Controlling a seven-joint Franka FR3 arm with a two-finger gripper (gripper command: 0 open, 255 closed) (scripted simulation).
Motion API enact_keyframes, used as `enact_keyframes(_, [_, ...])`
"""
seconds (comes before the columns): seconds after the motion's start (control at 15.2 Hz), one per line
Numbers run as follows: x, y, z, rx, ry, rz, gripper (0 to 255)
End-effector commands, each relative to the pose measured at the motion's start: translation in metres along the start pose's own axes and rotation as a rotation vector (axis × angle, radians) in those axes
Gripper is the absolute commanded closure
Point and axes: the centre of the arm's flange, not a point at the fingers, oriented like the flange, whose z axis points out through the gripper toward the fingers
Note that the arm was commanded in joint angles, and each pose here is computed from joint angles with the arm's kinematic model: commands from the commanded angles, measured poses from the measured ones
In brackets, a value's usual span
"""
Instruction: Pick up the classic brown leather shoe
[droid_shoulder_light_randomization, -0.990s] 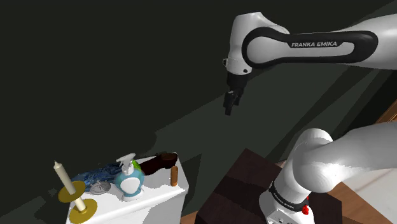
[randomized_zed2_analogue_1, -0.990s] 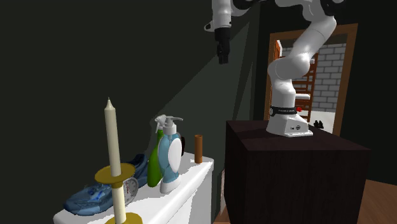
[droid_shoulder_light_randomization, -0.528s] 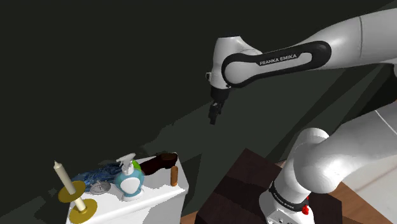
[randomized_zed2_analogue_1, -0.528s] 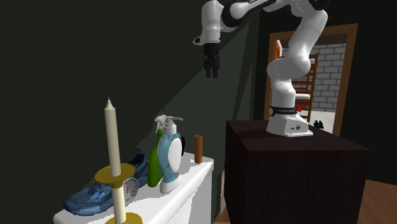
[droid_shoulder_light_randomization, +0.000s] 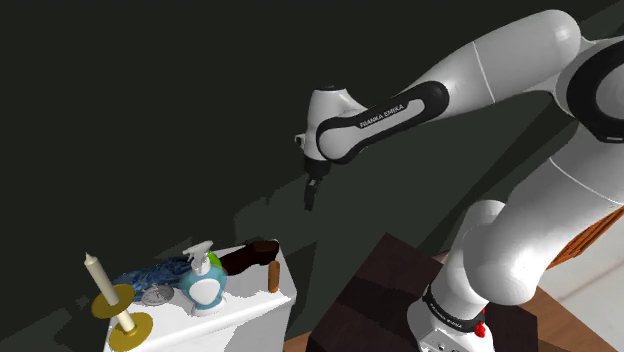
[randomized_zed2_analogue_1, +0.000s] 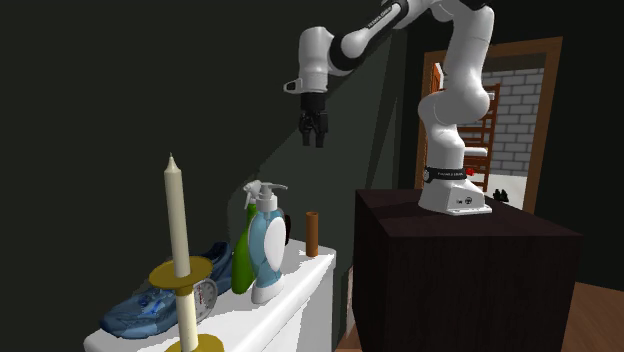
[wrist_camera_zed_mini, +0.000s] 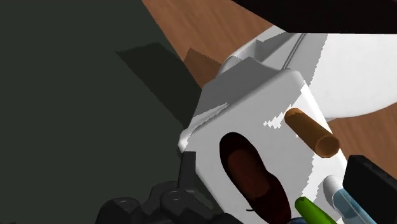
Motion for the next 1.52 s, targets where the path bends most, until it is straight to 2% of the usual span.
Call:
enact_keyframes(0.0, [0.018, -0.005, 0.020, 0.004, 0.015, -0.049, 0])
enact_keyframes(1.12, [0.159, -0.054, 0.169, 0.045, 0.123, -0.446, 0])
enact_keyframes(1.45, [0.162, -0.055, 0.194, 0.046, 0.126, -0.455, 0])
